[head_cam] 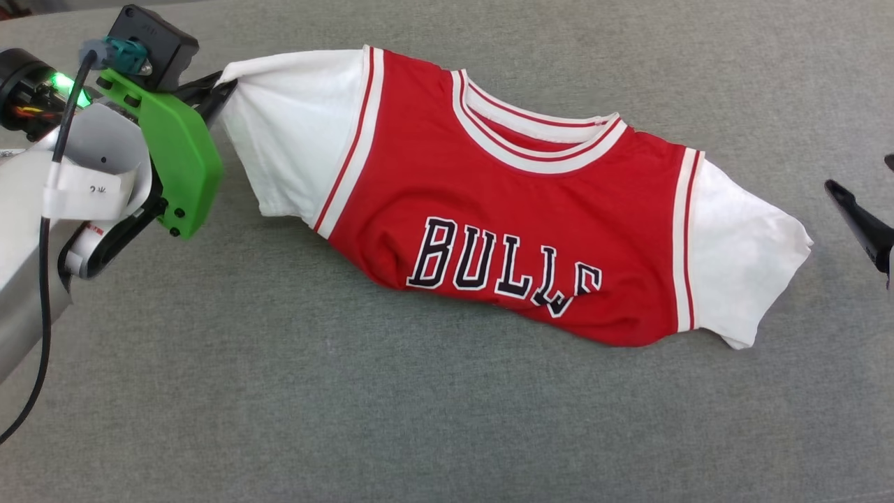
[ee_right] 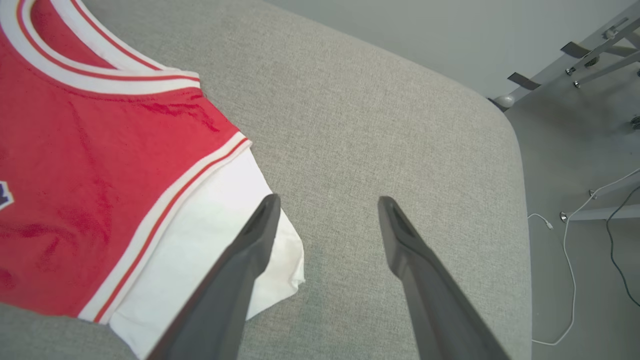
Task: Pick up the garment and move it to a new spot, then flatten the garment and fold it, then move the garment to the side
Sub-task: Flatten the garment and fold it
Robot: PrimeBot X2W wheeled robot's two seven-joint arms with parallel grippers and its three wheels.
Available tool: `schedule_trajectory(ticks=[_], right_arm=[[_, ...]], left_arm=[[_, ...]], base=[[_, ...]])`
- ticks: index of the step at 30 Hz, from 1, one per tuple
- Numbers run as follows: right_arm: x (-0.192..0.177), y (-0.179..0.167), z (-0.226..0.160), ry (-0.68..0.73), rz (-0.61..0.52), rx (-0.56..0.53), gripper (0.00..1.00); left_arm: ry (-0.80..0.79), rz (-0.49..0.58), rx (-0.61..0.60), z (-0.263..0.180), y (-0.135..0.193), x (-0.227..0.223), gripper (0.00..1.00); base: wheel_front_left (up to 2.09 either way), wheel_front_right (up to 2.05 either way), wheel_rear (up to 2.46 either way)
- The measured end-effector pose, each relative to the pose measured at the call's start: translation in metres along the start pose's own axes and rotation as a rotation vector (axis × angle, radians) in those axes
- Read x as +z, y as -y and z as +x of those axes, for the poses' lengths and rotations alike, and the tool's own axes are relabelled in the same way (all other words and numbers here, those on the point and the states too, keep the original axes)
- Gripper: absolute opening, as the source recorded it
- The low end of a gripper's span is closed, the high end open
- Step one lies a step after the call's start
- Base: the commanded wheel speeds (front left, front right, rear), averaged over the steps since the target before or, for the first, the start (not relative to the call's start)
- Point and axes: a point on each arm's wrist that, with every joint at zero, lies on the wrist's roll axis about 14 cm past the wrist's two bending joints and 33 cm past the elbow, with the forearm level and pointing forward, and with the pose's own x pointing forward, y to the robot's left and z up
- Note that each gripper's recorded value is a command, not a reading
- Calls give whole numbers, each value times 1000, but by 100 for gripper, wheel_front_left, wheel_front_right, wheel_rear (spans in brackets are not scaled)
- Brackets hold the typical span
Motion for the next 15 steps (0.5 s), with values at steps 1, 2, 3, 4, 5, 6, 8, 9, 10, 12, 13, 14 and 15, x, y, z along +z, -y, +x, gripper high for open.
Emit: schedule_trajectory(ticks=[1, 2, 3, 4, 5, 6, 8, 9, 10, 12, 13, 14, 15], right_arm=[[-5, -1, 1, -46, 6, 16, 100], [-11, -2, 3, -99, 5, 32, 100], [-15, -2, 4, -142, 1, 46, 100], [-18, -4, 6, -175, -2, 57, 100], [-24, -5, 10, -218, -3, 70, 100], [-31, -8, 13, -262, -9, 83, 100], [-44, -12, 19, -331, -15, 99, 100], [-52, -13, 23, -365, -13, 105, 100], [-58, -15, 28, -392, -6, 114, 100], [-71, -20, 35, -439, 1, 130, 100], [-78, -24, 40, -462, 4, 140, 100], [-83, -28, 44, -473, 13, 150, 100], [-90, -35, 48, -491, 29, 167, 100]], left_arm=[[7, 1, 6, -4, 0, 2, 0], [17, 2, 10, -8, 0, 5, 0], [24, 2, 14, -11, 0, 6, 0], [30, 2, 16, -13, 1, 8, 0], [35, 1, 16, -15, 2, 9, 0], [39, 0, 16, -15, 2, 9, 0], [39, -2, 14, -14, 4, 7, 0], [39, -1, 11, -13, 5, 5, 0], [37, -3, 7, -12, 7, 4, 0], [30, -4, 1, -10, 8, 0, 0], [26, -5, 2, -8, 8, -3, 0], [23, -7, 0, -7, 8, -5, 0], [18, -10, -1, -6, 7, -8, 0]], base=[[0, 0, 0], [0, 0, 0], [0, 0, 0], [0, 0, 0], [0, 0, 0], [0, 0, 0], [0, 0, 0], [0, 0, 0], [0, 0, 0], [0, 0, 0], [0, 0, 0], [0, 0, 0], [0, 0, 0]])
